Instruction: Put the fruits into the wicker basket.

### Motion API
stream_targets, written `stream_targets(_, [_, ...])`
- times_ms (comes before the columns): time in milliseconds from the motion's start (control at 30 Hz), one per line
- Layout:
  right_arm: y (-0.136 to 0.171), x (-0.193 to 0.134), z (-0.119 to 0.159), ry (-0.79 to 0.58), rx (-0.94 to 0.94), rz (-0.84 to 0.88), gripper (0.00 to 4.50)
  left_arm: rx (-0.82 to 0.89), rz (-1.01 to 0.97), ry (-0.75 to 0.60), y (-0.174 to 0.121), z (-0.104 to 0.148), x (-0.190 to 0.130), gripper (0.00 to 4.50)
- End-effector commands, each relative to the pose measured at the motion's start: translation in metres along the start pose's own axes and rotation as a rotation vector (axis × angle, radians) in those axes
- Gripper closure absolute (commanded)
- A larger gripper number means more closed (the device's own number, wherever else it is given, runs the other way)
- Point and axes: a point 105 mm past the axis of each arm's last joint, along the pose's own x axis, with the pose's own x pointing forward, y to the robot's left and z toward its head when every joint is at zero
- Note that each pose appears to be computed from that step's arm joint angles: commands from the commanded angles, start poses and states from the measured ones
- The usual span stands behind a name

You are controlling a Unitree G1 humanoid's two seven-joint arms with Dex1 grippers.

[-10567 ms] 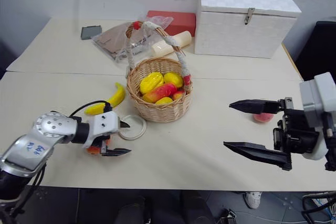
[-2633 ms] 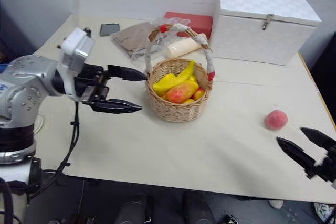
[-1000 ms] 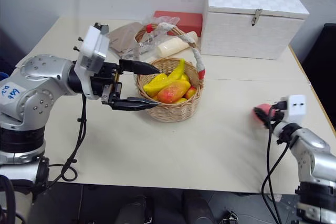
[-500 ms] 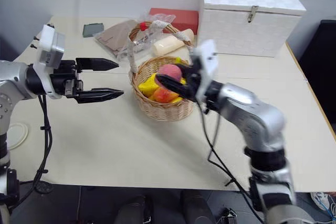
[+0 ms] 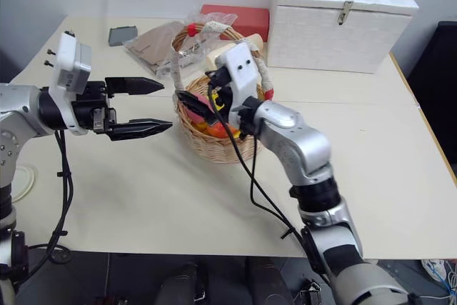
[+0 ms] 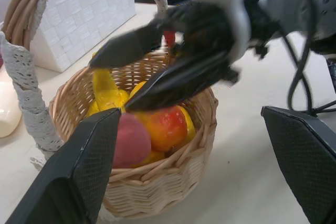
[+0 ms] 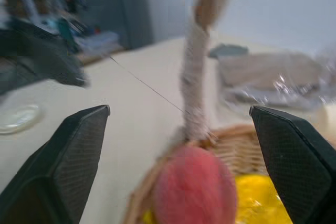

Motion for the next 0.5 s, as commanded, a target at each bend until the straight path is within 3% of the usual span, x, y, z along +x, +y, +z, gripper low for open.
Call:
stream_targets(33, [0.012,-0.039,0.014,-0.006,-0.034,0.058,0.03,0.034,-0.007,-0.035,0.0,0.009,0.003,0.0])
stream_targets(300, [-0.032,-0.124,0.002,0.142,-0.09,-0.228,0.03,0.046,-0.029,-0.048,0.004,0.011,0.008,0.0])
stream_targets(500, [-0.061,-0.106,0.0,0.07,-0.067,-0.349,0.03,0.06,-0.048,-0.063,0.004,0.014,0.014,0.0])
